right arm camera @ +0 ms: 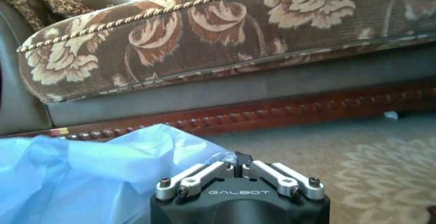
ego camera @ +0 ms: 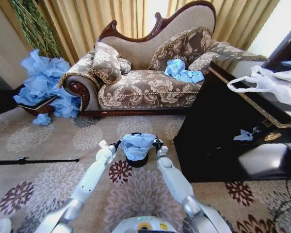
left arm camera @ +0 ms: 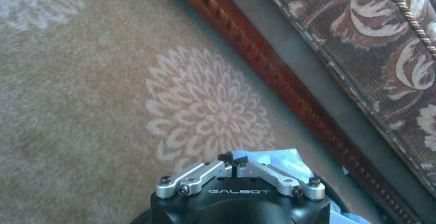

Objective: Place a garbage bag over the trash bin.

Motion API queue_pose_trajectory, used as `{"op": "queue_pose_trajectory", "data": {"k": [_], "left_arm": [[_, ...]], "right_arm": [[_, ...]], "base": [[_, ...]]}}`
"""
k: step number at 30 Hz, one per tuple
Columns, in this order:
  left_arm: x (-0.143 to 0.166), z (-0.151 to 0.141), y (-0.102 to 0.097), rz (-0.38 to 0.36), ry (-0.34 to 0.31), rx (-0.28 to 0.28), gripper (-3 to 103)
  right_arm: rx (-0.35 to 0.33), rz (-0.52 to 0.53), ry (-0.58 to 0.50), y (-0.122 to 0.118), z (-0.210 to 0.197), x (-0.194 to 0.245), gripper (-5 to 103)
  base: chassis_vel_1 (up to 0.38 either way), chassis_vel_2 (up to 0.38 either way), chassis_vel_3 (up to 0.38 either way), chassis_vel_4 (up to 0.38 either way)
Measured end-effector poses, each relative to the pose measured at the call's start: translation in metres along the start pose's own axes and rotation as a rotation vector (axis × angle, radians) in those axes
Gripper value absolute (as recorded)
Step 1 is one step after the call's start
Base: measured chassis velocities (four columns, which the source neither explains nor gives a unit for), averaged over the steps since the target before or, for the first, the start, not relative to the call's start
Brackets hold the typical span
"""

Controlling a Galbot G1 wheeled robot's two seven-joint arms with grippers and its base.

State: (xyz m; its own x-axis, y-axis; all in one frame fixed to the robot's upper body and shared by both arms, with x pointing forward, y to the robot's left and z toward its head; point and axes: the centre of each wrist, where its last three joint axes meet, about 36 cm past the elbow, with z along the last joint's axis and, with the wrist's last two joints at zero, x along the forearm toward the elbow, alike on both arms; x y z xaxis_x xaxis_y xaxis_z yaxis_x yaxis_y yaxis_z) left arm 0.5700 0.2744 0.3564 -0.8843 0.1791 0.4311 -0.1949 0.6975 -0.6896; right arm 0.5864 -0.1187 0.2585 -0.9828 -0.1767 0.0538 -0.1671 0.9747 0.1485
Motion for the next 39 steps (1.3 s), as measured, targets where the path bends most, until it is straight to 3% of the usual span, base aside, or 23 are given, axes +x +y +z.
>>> {"op": "queue_pose_trajectory", "data": {"k": [8, 15, 23, 30, 34, 35, 38, 39], "left_arm": [[-0.026, 0.0, 0.007, -0.052, 0.004, 0.039, 0], [-0.043, 0.009, 0.014, -0.092, 0.024, 0.049, 0], [-0.031, 0.026, 0.036, -0.116, 0.052, 0.008, 0], [0.0, 0.026, 0.042, -0.091, 0.05, -0.017, 0], [0.033, 0.036, 0.057, -0.089, 0.073, -0.062, 0], [0.033, 0.036, 0.057, -0.089, 0.073, -0.062, 0], [0.059, 0.04, 0.072, -0.06, 0.076, -0.125, 16], [0.059, 0.04, 0.072, -0.06, 0.076, -0.125, 16]], "right_arm": [[-0.013, -0.044, 0.029, -0.007, 0.002, -0.025, 0], [0.021, -0.046, 0.079, -0.025, 0.001, -0.031, 0], [0.051, -0.086, 0.201, -0.037, 0.025, -0.008, 0], [0.053, -0.116, 0.15, -0.023, 0.013, 0.018, 0], [0.06, -0.119, 0.126, -0.025, 0.014, 0.05, 21], [0.06, -0.119, 0.126, -0.025, 0.014, 0.05, 21], [0.058, -0.118, 0.109, -0.034, 0.013, 0.076, 32], [0.058, -0.118, 0.109, -0.034, 0.013, 0.076, 32]], "base": [[0.0, 0.0, 0.0, 0.0], [0.0, 0.0, 0.0, 0.0], [0.0, 0.0, 0.0, 0.0], [0.0, 0.0, 0.0, 0.0], [0.0, 0.0, 0.0, 0.0], [0.0, 0.0, 0.0, 0.0], [0.0, 0.0, 0.0, 0.0], [0.0, 0.0, 0.0, 0.0]]}}
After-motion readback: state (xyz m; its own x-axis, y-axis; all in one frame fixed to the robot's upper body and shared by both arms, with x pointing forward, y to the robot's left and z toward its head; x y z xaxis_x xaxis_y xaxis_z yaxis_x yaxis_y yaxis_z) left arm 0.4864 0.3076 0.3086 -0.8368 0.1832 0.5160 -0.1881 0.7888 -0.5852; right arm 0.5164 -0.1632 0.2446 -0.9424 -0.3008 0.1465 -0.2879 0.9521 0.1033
